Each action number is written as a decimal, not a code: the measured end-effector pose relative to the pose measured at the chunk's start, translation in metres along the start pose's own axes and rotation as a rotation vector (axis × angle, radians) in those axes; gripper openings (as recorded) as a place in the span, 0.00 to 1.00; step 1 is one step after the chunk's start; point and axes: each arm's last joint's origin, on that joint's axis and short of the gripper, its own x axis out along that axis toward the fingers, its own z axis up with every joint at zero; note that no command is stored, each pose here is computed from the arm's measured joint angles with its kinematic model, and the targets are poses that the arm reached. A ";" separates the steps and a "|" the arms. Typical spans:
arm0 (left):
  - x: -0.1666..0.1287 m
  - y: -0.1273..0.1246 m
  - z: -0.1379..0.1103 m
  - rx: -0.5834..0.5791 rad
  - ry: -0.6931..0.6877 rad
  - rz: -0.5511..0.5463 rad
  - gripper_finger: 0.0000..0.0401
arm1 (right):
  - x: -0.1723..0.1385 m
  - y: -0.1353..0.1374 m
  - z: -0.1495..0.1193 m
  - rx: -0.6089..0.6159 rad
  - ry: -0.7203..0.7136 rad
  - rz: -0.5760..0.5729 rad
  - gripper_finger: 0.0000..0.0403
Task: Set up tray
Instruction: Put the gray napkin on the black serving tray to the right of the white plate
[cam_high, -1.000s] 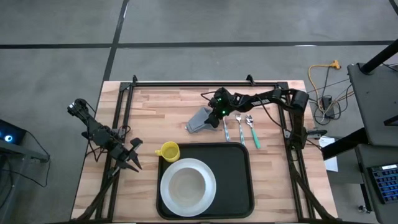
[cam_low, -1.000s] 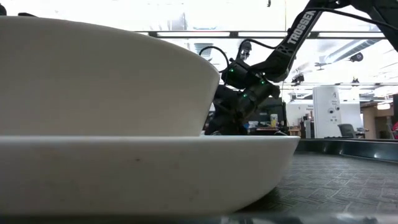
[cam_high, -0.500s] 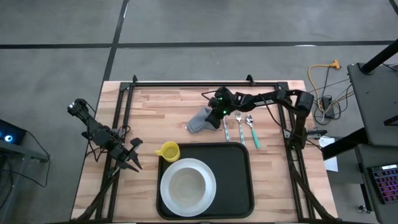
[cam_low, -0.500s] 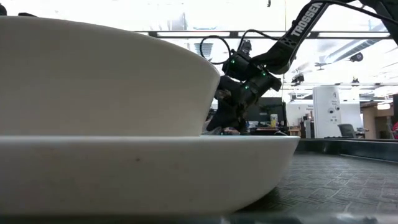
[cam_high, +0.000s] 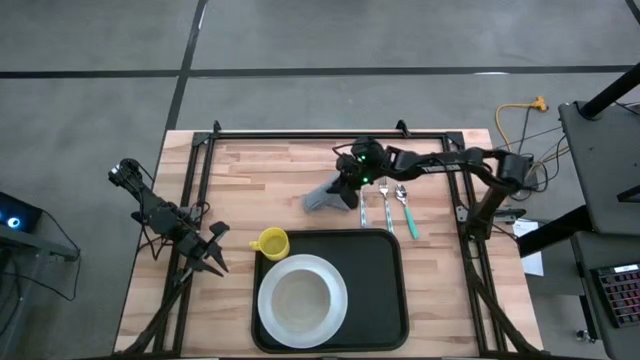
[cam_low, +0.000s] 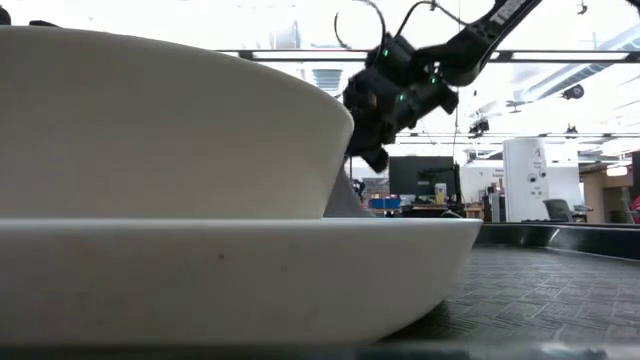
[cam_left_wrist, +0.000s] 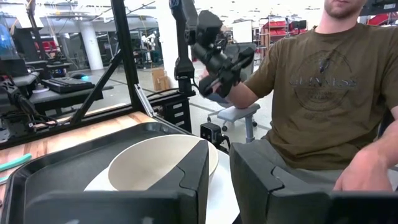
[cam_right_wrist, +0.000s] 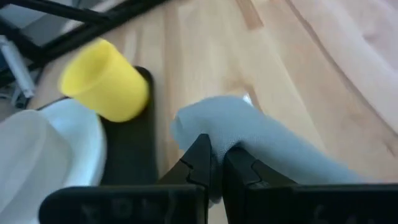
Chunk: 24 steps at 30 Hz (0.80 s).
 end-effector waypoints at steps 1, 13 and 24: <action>0.000 0.000 0.000 0.000 -0.001 0.000 0.12 | -0.003 0.005 0.002 -0.017 -0.012 0.004 0.02; 0.000 0.000 0.000 0.000 -0.001 -0.002 0.12 | -0.034 0.044 0.006 -0.107 -0.097 -0.008 0.02; 0.000 0.000 0.000 0.000 0.000 -0.001 0.12 | -0.051 0.051 -0.028 -0.016 -0.075 -0.034 0.02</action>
